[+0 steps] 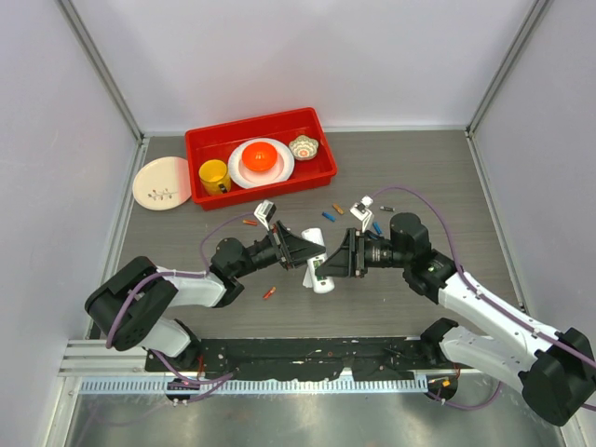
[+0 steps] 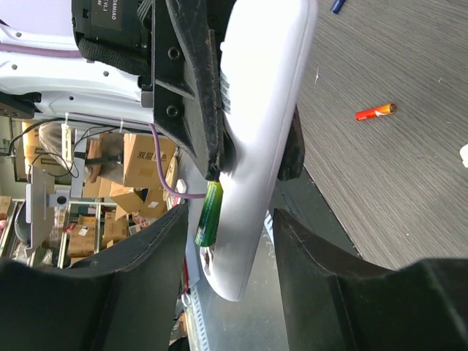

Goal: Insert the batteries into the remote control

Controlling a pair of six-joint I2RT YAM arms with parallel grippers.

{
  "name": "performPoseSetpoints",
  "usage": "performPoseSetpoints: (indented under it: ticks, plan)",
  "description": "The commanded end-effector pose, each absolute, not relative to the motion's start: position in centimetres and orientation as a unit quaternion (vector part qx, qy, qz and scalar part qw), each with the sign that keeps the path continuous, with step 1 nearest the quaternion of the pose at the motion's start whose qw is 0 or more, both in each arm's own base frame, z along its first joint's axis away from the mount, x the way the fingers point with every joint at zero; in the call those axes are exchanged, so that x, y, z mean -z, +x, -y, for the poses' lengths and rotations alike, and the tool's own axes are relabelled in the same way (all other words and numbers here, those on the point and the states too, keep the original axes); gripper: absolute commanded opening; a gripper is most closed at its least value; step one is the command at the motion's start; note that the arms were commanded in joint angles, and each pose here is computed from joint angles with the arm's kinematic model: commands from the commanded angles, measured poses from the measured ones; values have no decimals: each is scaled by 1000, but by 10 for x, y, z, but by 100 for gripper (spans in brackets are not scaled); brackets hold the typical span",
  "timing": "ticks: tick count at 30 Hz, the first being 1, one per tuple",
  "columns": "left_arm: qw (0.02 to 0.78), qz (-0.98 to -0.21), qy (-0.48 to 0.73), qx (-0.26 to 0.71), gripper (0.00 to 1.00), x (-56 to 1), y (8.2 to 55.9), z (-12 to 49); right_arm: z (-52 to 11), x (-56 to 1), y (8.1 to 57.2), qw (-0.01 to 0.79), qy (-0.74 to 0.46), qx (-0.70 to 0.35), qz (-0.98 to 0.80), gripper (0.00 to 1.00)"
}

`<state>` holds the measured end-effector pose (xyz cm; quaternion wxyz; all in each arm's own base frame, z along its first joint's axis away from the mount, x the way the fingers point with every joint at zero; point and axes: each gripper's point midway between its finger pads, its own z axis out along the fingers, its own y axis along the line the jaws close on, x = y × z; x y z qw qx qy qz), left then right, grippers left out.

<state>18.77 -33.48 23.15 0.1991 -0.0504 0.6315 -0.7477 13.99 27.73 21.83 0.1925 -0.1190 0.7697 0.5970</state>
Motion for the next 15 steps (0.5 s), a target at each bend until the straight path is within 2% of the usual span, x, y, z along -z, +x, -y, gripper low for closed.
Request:
performPoseSetpoints:
  ticks: [1,15]
  plan:
    - [257,-538,10,803,0,-289,175,323,-276,-227,139,207,-130,-609,-754,54]
    - [259,-533,9,805,0,-294,177,323,-278,-220,143,200,-124,-604,-761,44]
